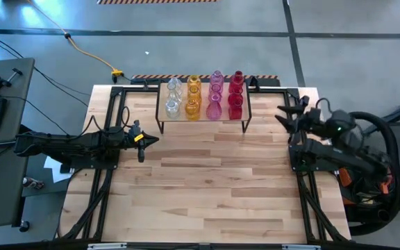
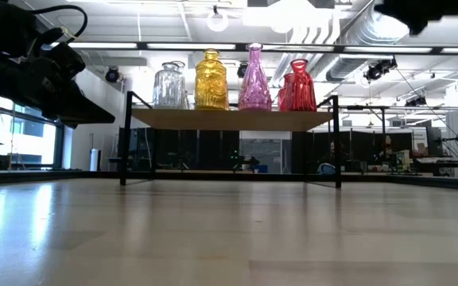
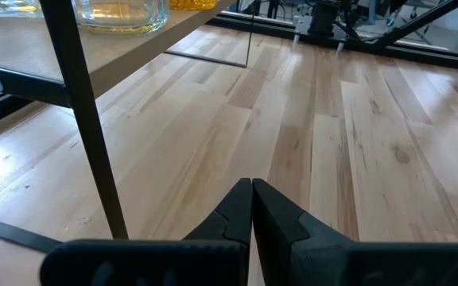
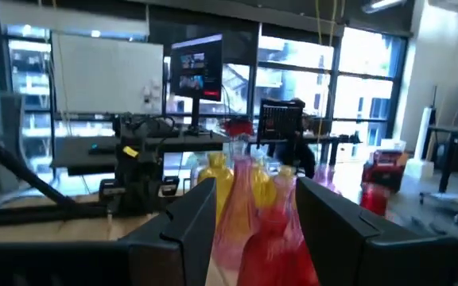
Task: Sort vases onto shelf
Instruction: Return to Home Position
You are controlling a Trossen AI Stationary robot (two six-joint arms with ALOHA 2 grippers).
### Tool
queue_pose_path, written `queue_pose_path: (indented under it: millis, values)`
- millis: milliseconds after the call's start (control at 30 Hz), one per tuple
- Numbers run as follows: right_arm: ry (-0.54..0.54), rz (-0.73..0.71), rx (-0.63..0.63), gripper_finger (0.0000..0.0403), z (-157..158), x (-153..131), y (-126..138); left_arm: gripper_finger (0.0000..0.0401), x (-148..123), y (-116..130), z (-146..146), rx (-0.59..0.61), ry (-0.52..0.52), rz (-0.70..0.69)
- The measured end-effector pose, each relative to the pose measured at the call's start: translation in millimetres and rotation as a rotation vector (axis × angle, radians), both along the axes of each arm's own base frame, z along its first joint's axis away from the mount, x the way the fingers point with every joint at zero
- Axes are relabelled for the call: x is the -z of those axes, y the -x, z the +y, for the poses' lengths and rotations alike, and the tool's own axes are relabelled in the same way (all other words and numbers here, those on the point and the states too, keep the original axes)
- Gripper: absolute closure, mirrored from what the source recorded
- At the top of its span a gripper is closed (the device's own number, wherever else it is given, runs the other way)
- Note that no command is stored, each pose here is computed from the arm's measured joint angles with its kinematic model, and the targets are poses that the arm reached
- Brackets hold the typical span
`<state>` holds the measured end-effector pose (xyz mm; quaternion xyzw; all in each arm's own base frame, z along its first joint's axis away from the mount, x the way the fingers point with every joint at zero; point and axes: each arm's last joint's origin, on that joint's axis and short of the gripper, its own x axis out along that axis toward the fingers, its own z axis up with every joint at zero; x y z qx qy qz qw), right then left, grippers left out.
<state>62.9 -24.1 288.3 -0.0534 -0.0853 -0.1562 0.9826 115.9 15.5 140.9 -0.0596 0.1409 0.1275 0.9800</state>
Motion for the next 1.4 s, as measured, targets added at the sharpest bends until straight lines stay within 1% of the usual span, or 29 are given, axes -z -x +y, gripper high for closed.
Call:
queue_pose_path:
  millis: [100,167,267,333,467,567,733,933,1400]
  values:
    - [-0.066,-0.036,0.001,0.0242,-2,30,-3,0.0398,0,0,0,0.000,0.000,0.000]
    - [-0.112,-0.064,-0.005,0.0242,-3,45,-5,0.0398,0,0,0,0.000,0.000,0.000]
    - [-0.176,-0.044,-0.011,0.0242,-6,62,-12,0.0398,0,0,0,0.000,0.000,0.000]
    - [-0.182,-0.041,-0.012,0.0242,-7,68,-15,0.0398,0,0,0,0.000,0.000,0.000]
    - [-0.174,0.014,-0.010,0.0242,-9,84,-20,0.0398,0,0,0,0.000,0.000,0.000]
    - [-0.172,0.049,-0.033,0.0242,-9,95,-23,0.0398,0,0,0,0.000,0.000,0.000]
    - [-0.273,0.114,-0.056,0.0242,-10,116,-27,0.0398,0,0,0,0.000,0.000,0.000]
    - [-0.308,0.108,-0.048,0.0242,-11,118,-27,0.0398,0,0,0,0.000,0.000,0.000]
    - [-0.309,0.109,-0.040,0.0242,-11,118,-27,0.0398,0,0,0,0.000,0.000,0.000]
